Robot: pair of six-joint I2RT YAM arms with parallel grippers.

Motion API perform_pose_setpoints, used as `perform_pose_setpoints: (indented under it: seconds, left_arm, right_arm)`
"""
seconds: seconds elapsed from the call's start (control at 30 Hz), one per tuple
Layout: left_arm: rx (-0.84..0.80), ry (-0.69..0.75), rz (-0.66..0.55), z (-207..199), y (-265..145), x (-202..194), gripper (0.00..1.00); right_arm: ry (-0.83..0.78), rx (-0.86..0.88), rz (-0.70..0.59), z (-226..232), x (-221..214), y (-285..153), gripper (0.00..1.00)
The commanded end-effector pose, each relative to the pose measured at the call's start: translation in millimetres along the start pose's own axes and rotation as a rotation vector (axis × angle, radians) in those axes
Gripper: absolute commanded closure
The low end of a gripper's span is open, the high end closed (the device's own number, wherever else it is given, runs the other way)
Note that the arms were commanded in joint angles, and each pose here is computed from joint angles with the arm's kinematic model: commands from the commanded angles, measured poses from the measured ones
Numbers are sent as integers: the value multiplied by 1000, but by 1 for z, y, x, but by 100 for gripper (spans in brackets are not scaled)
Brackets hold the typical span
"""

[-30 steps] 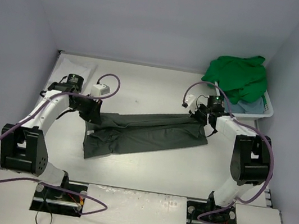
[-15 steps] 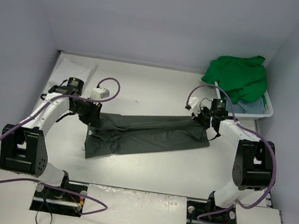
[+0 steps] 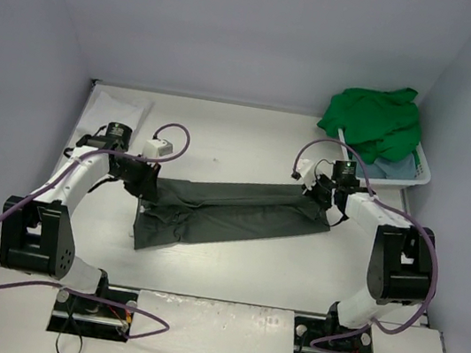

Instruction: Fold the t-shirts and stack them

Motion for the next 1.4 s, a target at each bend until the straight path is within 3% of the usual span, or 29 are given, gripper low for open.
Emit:
perform_pose_setpoints:
  seconds: [0.0, 0.47, 0.53, 0.67, 0.7, 0.77, 1.0, 1.37]
  left_arm:
    - [9, 60, -23, -5, -12, 7, 100]
    - [5, 77, 115, 5, -8, -8, 100]
    - [0, 82, 127, 5, -8, -8, 93]
    - [-7, 90, 145, 5, -9, -9, 71]
    - [-8, 92, 148, 4, -9, -9, 56]
    - [-46, 106, 180, -6, -6, -11, 49]
    - [-55, 124, 189, -11, -7, -10, 53]
    - [-1, 109, 147, 2, -6, 15, 80]
  right_arm:
    - [-8, -55, -44, -11, 14, -21, 100]
    - [96, 31, -112, -1, 39, -42, 94]
    - [98, 41, -102, 1, 37, -42, 89]
    - [84, 52, -77, 5, 31, -42, 82]
    - [81, 54, -68, 5, 30, -42, 81]
    - [76, 80, -11, 10, 18, -37, 76]
    - [64, 131, 53, 15, 9, -33, 76]
    - [75, 152, 98, 11, 5, -29, 78]
Point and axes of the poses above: each gripper's point midway between its finger pads, its own y axis out along the fingers, its own z axis along the line the jaws close on, x = y × z, the point moved 2 cm from there along -y, back along the fingers, and after that the axes turned 5 degrees about y, right-handed, at the moved point
